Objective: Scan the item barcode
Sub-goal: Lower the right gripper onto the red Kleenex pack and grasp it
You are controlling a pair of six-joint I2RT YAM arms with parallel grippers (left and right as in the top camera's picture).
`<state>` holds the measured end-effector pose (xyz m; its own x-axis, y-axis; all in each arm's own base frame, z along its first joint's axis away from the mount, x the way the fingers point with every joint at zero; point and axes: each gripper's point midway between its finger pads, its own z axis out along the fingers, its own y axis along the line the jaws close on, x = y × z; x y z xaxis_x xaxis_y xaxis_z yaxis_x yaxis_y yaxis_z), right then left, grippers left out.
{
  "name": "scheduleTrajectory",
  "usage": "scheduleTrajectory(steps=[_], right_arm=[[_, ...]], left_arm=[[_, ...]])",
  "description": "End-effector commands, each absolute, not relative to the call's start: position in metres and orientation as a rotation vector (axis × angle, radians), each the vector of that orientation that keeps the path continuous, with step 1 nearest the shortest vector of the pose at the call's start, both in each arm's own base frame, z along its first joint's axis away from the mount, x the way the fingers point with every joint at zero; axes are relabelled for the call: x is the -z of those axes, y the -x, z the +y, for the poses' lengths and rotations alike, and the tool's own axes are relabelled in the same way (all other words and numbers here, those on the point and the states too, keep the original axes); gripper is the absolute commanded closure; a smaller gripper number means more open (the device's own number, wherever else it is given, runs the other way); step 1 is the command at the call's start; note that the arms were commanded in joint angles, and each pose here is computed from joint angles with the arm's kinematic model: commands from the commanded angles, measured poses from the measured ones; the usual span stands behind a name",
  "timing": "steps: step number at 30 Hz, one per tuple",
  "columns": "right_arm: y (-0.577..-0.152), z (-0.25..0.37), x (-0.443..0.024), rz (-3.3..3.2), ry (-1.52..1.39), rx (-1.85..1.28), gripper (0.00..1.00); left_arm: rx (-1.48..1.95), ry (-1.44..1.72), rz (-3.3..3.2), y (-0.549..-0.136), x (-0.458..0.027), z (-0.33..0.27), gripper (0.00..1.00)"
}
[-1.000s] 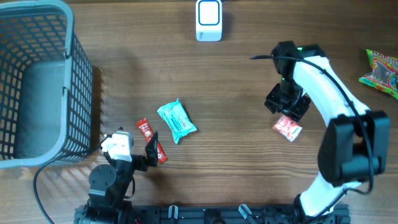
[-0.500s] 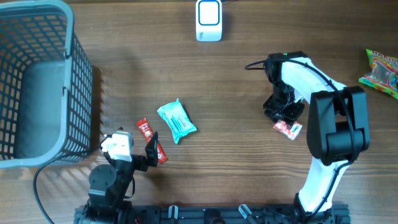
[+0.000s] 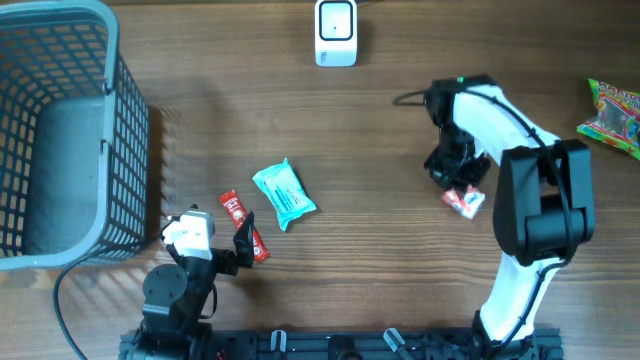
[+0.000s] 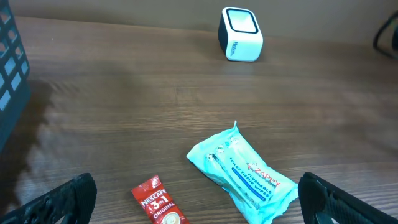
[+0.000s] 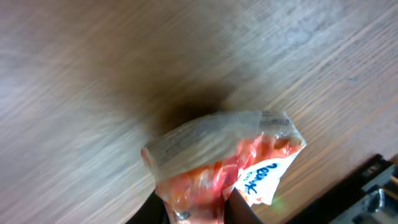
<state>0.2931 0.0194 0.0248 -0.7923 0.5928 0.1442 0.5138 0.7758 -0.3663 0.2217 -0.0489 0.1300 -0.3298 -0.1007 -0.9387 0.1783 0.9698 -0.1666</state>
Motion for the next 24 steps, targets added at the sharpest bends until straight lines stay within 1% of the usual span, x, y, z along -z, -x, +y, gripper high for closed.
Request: scheduleTrajectory(steps=[1,2,3,4,5,8,10,13,14,19,24], right_arm=[[-0.318,0.04,-0.054,-2.745,0.873,-0.285,0.88],[-0.323,0.044,-0.061,-2.752,0.879,-0.258,0.86],[-0.327,0.048,-0.067,-2.758,0.885,-0.222,0.75],[-0.33,0.051,-0.07,-2.763,0.89,-0.194,0.67],[-0.331,0.052,-0.07,-2.764,0.892,-0.183,0.63],[-0.333,0.05,-0.062,-2.793,0.882,-0.234,0.66],[-0.331,0.052,-0.056,-2.804,0.856,-0.26,0.66],[-0.334,0.057,-0.05,-2.85,0.817,-0.297,0.51],[-0.336,0.059,-0.049,-2.862,0.817,-0.29,0.5],[-0.348,0.062,-0.044,-2.865,0.984,-0.268,0.47],[-0.362,0.065,-0.04,-2.884,1.081,-0.232,0.49]], left_arm=[[0.298,-0.058,1.883,-0.221,-0.13,-0.051,0.0],[0.298,-0.057,1.883,-0.221,-0.13,-0.051,0.0],[0.298,-0.057,1.883,-0.221,-0.13,-0.051,0.0],[0.298,-0.057,1.883,-0.221,-0.13,-0.051,0.0],[0.298,-0.057,1.883,-0.221,-0.13,-0.051,0.0],[0.298,-0.057,1.883,-0.221,-0.13,-0.051,0.0],[0.298,-0.057,1.883,-0.221,-0.13,-0.051,0.0],[0.298,-0.057,1.883,-0.221,-0.13,-0.051,0.0],[0.298,-0.057,1.883,-0.221,-0.13,-0.051,0.0],[0.298,-0.057,1.883,-0.221,-0.13,-0.051,0.0],[0.298,-0.057,1.883,-0.221,-0.13,-0.051,0.0]])
